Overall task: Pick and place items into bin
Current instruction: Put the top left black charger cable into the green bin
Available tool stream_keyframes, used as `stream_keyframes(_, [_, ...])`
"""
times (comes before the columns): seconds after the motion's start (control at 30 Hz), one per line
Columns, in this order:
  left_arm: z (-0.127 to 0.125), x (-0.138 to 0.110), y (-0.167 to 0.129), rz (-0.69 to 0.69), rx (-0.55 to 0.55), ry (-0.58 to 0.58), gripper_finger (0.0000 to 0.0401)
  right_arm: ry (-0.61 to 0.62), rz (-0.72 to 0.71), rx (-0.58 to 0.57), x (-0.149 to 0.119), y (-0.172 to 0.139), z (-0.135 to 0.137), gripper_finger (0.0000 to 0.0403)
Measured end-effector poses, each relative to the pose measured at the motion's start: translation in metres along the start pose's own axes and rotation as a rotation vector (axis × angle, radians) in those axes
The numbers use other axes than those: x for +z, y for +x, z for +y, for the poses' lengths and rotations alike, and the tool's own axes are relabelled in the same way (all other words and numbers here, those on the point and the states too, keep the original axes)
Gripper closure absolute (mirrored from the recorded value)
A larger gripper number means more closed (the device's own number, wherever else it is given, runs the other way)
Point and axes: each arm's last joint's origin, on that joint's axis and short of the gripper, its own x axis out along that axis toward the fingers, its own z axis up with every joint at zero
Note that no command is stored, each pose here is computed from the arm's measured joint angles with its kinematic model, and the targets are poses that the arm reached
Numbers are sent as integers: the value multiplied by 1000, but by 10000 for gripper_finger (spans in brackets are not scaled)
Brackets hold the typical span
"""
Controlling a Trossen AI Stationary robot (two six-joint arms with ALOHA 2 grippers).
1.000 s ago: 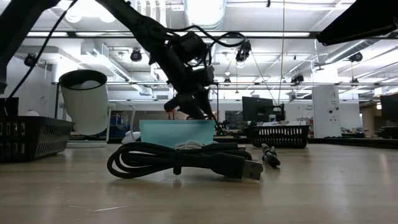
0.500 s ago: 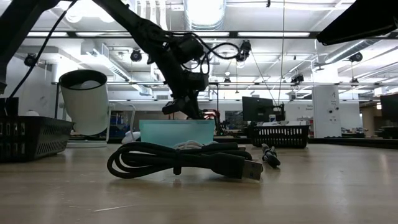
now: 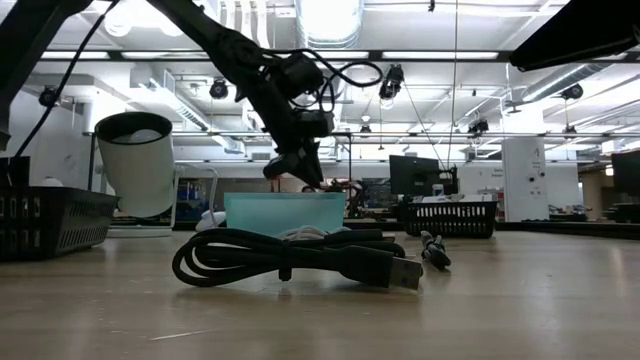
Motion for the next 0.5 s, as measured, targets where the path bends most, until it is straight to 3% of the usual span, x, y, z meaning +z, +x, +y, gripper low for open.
stream_keyframes(0.17, [0,0,-1,-50,-41,-81,290,1,2,1,0,0,0,184])
stream_keyframes(0.27, [-4,0,-2,-89,-109,-77,255,2,3,1,0,0,0,184])
stream_keyframes(0.5, [-5,0,-2,-90,-121,-90,209,4,2,1,0,0,0,184])
